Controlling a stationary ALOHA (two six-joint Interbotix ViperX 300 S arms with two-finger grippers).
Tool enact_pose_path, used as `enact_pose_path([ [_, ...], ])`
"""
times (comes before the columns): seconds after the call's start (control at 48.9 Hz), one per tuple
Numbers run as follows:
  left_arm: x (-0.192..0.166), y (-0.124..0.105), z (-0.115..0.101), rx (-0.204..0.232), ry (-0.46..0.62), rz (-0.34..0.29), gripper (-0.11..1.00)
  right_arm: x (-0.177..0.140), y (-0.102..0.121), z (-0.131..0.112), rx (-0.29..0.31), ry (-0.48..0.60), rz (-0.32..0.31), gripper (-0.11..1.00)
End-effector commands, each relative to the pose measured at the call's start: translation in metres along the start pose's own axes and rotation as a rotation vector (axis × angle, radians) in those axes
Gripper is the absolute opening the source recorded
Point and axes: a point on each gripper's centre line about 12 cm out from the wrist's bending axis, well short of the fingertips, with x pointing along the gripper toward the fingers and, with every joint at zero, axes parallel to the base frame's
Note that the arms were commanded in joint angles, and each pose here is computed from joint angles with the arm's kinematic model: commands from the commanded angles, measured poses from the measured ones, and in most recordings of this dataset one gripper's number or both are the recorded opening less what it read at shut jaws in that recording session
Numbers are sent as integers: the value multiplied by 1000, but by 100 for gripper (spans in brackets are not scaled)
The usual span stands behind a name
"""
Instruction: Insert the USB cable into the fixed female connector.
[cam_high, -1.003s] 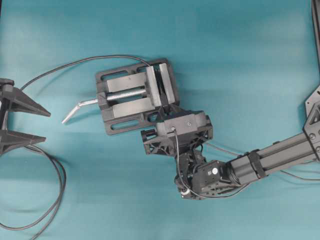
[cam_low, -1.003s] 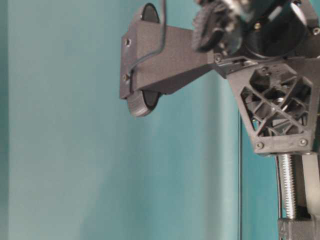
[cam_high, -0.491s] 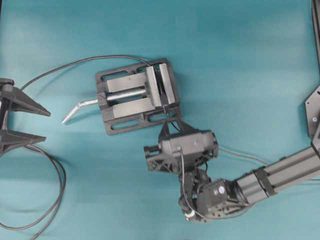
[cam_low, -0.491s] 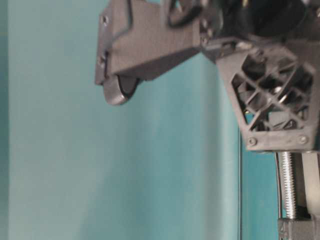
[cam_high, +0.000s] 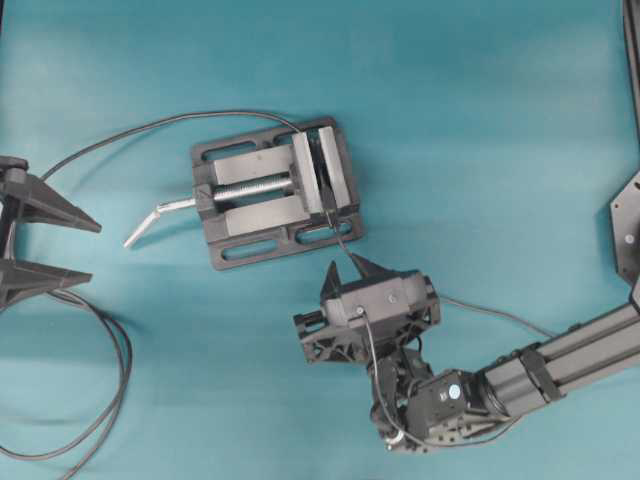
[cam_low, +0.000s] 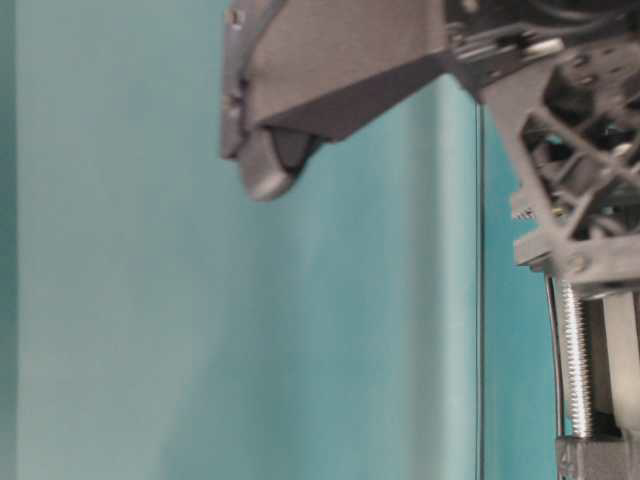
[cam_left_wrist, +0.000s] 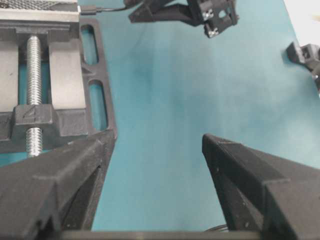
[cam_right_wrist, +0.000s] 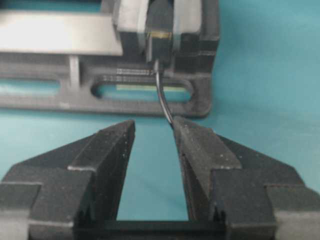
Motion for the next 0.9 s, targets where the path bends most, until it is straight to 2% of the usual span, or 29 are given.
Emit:
enact_pose_path([
  [0.0, 1, 0, 1, -13, -3, 1, 86, -10, 2, 17, 35, 31, 47, 43],
  [0.327, 0, 0, 2, -13, -9, -1, 86, -16, -9, 30, 8, 41, 71, 43],
  [0.634, 0, 0, 2, -12, -10, 1, 86, -20, -14, 28, -42, 28, 69, 45],
  [0.757, 1, 0, 1, -14, -5, 0, 86, -20, -19, 26, -57, 39, 87, 49],
  [0.88, 1, 0, 1, -14, -5, 0, 86, -21, -24, 26, -64, 78, 139, 58],
])
